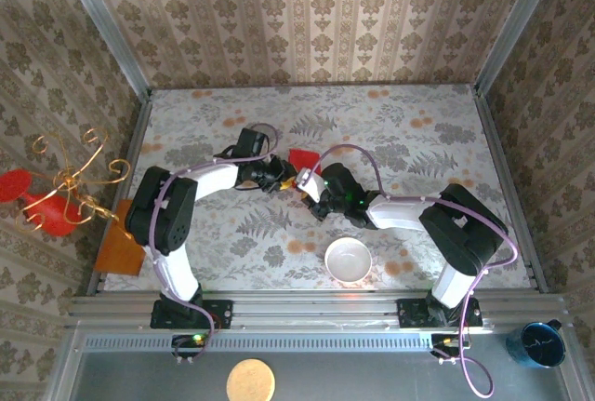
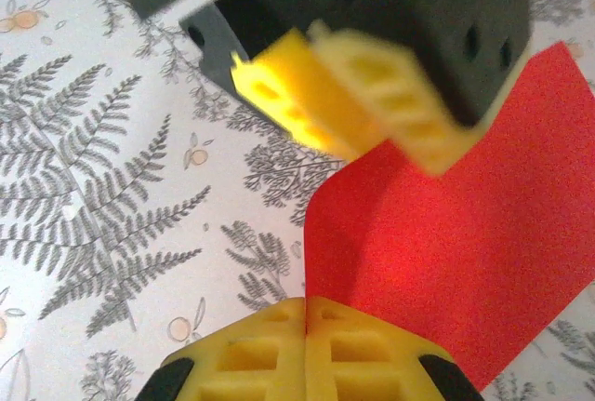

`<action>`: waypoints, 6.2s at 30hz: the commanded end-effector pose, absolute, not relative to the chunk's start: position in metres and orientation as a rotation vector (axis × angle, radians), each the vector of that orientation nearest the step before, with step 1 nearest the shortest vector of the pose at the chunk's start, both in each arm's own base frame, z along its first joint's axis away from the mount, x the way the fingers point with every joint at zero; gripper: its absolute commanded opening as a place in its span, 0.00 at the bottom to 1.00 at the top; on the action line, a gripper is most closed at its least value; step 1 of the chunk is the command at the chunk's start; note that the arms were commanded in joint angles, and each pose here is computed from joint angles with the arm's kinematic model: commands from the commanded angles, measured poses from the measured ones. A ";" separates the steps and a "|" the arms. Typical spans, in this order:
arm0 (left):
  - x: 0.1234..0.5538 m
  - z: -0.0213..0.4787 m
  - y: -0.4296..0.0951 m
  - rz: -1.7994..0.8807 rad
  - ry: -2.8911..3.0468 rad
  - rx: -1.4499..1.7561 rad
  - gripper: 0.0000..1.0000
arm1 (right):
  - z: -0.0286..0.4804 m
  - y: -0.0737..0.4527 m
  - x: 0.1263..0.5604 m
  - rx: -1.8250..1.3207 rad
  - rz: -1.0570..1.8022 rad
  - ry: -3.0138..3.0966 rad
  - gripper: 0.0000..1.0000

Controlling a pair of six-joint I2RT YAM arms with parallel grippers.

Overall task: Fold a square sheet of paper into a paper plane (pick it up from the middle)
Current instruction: Third fold the triangle at the center of the table.

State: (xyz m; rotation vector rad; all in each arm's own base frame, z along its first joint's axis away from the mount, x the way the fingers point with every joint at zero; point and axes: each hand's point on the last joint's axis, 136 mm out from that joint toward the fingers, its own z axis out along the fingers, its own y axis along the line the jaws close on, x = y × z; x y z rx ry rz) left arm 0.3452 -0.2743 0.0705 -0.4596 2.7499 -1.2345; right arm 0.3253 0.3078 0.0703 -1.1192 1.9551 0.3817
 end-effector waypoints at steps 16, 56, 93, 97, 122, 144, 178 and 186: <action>0.361 0.073 -0.288 -1.068 2.776 -0.118 0.25 | 0.050 0.322 0.283 -0.970 0.838 2.201 0.00; 0.343 -0.007 -0.289 -0.812 3.051 -0.023 0.11 | 0.022 0.297 0.325 -0.537 0.761 2.443 0.00; 0.357 0.001 -0.270 -0.780 2.988 -0.082 0.11 | 0.019 0.294 0.323 -0.483 0.775 2.510 0.00; 0.353 -0.006 -0.269 -0.735 3.025 -0.058 0.10 | 0.023 0.292 0.326 -0.468 0.753 2.508 0.00; 0.337 -0.034 -0.250 -0.496 3.145 -0.023 0.08 | 0.036 0.289 0.328 -0.452 0.752 2.444 0.00; 0.337 -0.033 -0.253 -0.510 3.143 -0.014 0.08 | 0.010 0.282 0.326 -0.436 0.701 2.531 0.00; 0.304 0.079 -0.299 -1.013 2.804 -0.166 0.10 | -0.005 0.277 0.312 -0.360 0.721 2.700 0.00; 0.295 0.054 -0.313 -1.014 2.880 -0.236 0.05 | -0.006 0.276 0.312 -0.359 0.716 2.701 0.00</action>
